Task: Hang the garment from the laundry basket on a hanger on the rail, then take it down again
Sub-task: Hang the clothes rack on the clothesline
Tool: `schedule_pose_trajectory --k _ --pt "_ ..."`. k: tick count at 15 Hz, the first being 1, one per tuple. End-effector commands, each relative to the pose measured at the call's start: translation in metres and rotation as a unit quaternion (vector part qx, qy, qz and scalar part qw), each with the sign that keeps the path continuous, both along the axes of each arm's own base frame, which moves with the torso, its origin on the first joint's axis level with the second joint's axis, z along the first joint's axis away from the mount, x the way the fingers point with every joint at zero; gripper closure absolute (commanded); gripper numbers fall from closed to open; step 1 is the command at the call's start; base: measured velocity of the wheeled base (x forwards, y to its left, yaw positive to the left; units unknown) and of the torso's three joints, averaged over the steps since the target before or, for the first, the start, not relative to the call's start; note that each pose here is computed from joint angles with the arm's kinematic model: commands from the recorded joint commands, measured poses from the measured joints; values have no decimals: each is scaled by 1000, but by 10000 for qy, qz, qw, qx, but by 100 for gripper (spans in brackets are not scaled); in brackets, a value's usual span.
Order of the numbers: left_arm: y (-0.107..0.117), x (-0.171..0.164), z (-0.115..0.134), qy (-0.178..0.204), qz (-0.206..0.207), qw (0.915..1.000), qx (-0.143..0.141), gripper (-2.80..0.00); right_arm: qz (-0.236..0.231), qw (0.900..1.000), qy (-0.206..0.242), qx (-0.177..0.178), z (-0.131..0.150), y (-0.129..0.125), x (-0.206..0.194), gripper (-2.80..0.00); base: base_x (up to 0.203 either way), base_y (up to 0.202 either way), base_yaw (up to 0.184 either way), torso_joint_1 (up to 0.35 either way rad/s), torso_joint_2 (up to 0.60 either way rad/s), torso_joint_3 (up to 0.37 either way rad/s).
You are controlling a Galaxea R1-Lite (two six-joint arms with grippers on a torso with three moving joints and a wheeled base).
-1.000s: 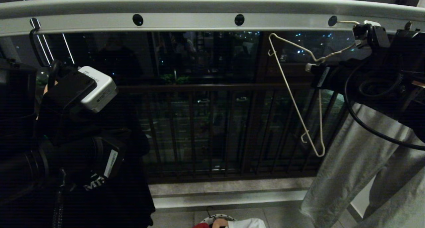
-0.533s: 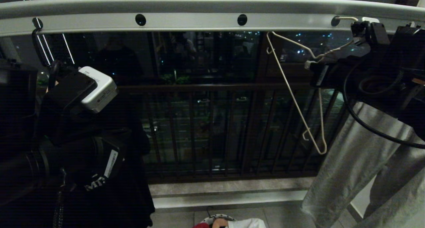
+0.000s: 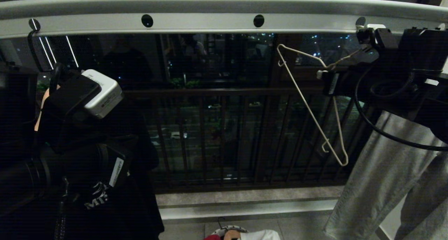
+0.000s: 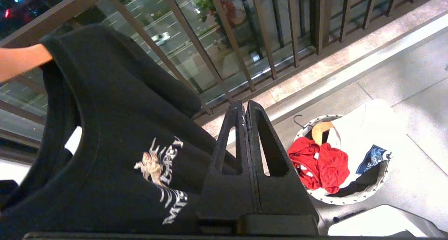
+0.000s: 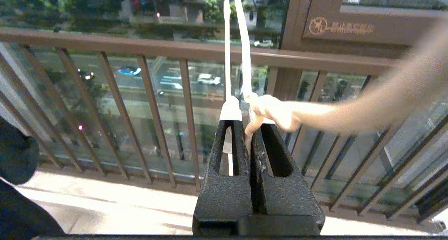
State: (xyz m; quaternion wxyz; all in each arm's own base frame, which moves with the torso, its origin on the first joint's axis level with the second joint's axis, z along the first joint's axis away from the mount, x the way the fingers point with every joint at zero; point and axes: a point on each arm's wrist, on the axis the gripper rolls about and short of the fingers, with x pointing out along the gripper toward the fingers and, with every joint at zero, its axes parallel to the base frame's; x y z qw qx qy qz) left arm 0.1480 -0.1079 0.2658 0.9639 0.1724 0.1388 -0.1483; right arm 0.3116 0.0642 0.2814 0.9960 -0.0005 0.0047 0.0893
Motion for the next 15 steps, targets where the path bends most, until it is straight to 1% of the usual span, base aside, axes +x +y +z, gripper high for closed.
schedule_pose_trajectory --k 1,7,8,13,15 --pt "0 0 0 0 11 10000 11 0 10 9998 189 -39 -12 2 4 0 0 0 0 0 0 0" --pt "-1 1 -1 16 8 10000 32 0 -5 9997 238 -49 -15 1 1 0 0 0 0 0 0 0" --pt "-1 1 -1 22 9 10000 37 0 -5 9997 247 -52 -16 1 1 -280 0 0 0 0 0 0" --pt "-1 1 -1 19 8 10000 35 0 3 9996 262 -52 -16 0 -4 -280 0 0 0 0 0 0" --pt "-1 1 -1 21 8 10000 37 0 43 9997 225 -46 -14 1 -13 -280 0 0 0 0 0 0"
